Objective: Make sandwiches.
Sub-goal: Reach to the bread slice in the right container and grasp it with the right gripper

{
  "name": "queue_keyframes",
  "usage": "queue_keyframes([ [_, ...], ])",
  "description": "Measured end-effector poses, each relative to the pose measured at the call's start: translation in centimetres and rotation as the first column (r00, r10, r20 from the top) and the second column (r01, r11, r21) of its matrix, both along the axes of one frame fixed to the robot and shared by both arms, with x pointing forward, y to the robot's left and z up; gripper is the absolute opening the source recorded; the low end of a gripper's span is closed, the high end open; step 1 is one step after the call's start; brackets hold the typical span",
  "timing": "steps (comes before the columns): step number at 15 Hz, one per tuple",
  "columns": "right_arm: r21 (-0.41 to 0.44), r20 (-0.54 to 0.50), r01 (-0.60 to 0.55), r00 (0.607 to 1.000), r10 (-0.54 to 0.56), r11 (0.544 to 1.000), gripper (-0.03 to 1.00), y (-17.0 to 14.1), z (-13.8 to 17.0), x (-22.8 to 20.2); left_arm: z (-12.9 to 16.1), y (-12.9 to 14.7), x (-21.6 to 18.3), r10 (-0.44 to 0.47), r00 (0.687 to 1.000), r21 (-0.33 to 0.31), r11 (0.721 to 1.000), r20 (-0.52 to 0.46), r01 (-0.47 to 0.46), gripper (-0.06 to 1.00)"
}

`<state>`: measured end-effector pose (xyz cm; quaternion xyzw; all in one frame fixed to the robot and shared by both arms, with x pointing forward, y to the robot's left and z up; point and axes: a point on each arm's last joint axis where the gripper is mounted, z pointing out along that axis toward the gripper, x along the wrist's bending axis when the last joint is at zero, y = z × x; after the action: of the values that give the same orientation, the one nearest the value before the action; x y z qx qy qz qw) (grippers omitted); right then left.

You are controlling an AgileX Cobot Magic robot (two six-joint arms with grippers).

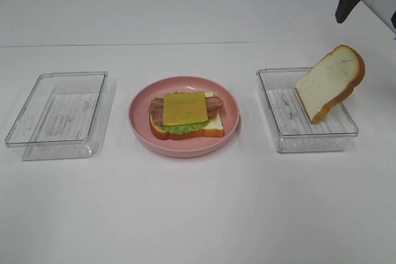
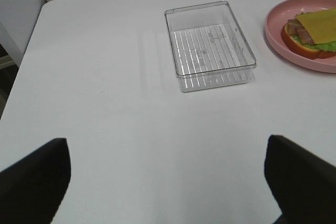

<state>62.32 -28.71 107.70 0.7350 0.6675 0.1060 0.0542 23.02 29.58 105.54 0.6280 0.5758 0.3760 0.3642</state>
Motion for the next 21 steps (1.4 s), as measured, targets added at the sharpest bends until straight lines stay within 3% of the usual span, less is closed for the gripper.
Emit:
queue_keyframes([
  [2, 0.002, -0.011, 0.024, 1.0, -0.024, 1.0, 0.86, -1.2, -0.5, 0.3, 0.0, 0.0, 0.0, 0.0, 1.0, 0.0, 1.0, 0.0, 0.0, 0.92],
  [8, 0.015, -0.071, 0.034, 0.997, -0.033, 0.999, 0.86, -2.0, -5.9, 3.5, 0.0, 0.0, 0.0, 0.0, 1.0, 0.0, 1.0, 0.0, 0.0, 0.92],
  [14, 0.048, -0.104, 0.06, 0.993, -0.055, 0.997, 0.85, -3.0, -8.2, 5.5, 0.0, 0.0, 0.0, 0.0, 1.0, 0.0, 1.0, 0.0, 0.0, 0.92],
  [17, 0.071, -0.177, 0.057, 0.983, -0.043, 0.996, 0.85, -3.3, -9.7, 5.4, 0.0, 0.0, 0.0, 0.0, 1.0, 0.0, 1.0, 0.0, 0.0, 0.92],
  [21, 0.162, -0.221, 0.061, 0.975, -0.024, 0.985, 0.85, -2.5, -11.6, 5.9, 0.0, 0.0, 0.0, 0.0, 1.0, 0.0, 1.0, 0.0, 0.0, 0.92],
])
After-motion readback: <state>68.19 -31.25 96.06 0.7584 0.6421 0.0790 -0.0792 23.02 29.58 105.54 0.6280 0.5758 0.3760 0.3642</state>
